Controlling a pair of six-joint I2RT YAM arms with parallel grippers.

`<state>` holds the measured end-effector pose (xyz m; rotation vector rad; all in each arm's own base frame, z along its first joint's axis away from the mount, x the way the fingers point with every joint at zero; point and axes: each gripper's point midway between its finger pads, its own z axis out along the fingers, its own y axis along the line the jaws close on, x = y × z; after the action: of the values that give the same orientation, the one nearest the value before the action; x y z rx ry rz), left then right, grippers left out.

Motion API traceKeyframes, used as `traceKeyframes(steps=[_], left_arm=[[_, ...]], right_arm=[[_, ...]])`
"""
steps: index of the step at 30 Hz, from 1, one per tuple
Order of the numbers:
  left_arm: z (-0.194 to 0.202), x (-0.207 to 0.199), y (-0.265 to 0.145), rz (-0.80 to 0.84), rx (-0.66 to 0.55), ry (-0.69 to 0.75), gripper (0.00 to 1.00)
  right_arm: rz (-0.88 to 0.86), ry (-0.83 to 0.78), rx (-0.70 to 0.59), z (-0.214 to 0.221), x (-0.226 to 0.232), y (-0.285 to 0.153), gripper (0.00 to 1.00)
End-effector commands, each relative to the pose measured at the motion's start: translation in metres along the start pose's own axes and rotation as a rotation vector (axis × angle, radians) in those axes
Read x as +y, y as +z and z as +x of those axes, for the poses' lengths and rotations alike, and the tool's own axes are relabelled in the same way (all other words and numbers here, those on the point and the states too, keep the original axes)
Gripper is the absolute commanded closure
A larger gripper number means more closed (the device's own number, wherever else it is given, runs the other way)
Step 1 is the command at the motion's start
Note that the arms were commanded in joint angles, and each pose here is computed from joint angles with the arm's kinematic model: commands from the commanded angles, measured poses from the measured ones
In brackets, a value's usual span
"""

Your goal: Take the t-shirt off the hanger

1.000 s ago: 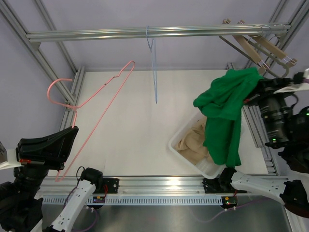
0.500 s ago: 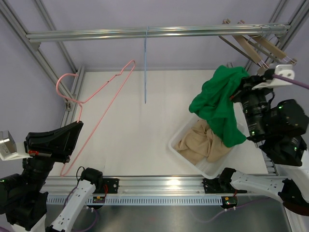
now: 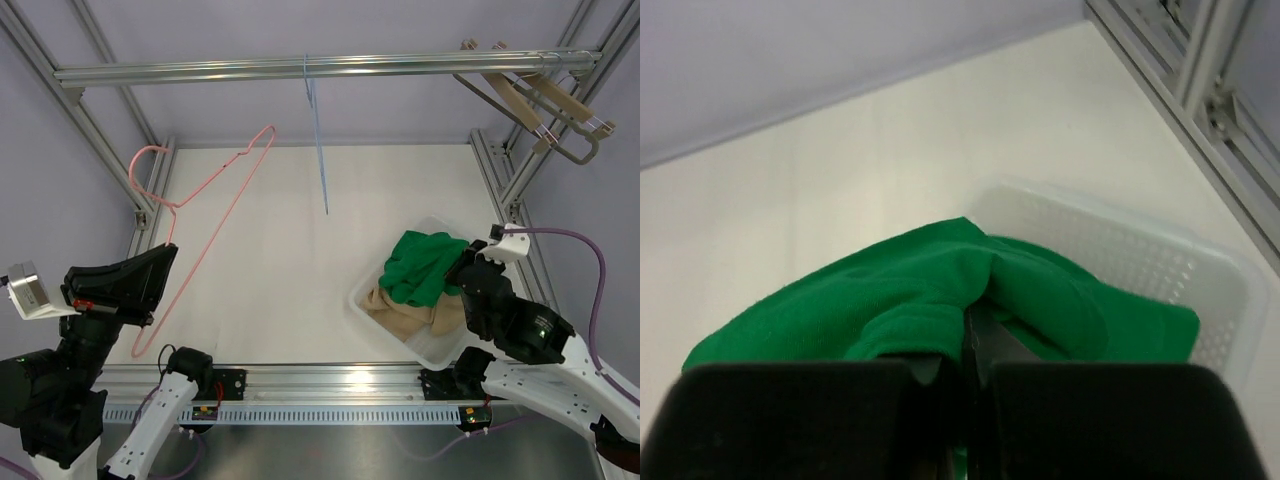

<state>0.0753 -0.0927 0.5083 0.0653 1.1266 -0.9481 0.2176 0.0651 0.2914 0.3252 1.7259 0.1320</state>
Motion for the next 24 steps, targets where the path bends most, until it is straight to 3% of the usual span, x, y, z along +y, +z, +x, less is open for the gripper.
traceKeyframes(steps=[1,5,8,9,11,13,16,17,18,19,21,24], left_arm=[[0.001,0.013,0.011,-0.035,-0.013,0.03,1.0],[0.012,0.041,0.015,-0.143,0.0,0.045,1.0],[0.021,0.061,0.019,-0.214,0.017,0.066,1.0],[0.027,0.068,0.025,-0.232,0.042,0.077,1.0],[0.035,0.078,0.032,-0.261,0.074,0.087,1.0],[0.047,0.093,0.044,-0.298,0.119,0.092,1.0],[0.051,0.109,0.06,-0.343,0.135,0.108,1.0],[0.051,0.111,0.065,-0.346,0.137,0.108,1.0],[0.048,0.11,0.07,-0.341,0.127,0.106,1.0],[0.044,0.111,0.076,-0.341,0.115,0.11,1.0],[0.05,0.12,0.091,-0.352,0.138,0.114,1.0],[0.061,0.132,0.118,-0.361,0.193,0.114,1.0]], right_arm=[[0.136,0.204,-0.012,0.012,-0.036,-0.007,1.0],[0.112,0.155,0.169,0.051,-0.028,-0.012,1.0],[0.121,0.165,0.38,0.116,-0.023,-0.018,1.0],[0.071,0.233,0.434,0.13,-0.009,-0.02,1.0],[0.079,0.25,0.478,0.166,-0.015,-0.019,0.94],[0.063,0.308,0.465,0.173,-0.014,-0.016,0.89],[0.107,0.264,0.441,0.173,-0.029,-0.016,0.79],[0.108,0.275,0.433,0.165,-0.028,-0.017,0.71],[0.082,0.242,0.437,0.161,-0.024,-0.018,0.5],[0.07,0.235,0.442,0.157,-0.022,-0.019,0.37],[0.016,0.215,0.438,0.136,-0.013,-0.025,0.18],[-0.037,0.205,0.377,0.094,-0.015,-0.035,0.05]])
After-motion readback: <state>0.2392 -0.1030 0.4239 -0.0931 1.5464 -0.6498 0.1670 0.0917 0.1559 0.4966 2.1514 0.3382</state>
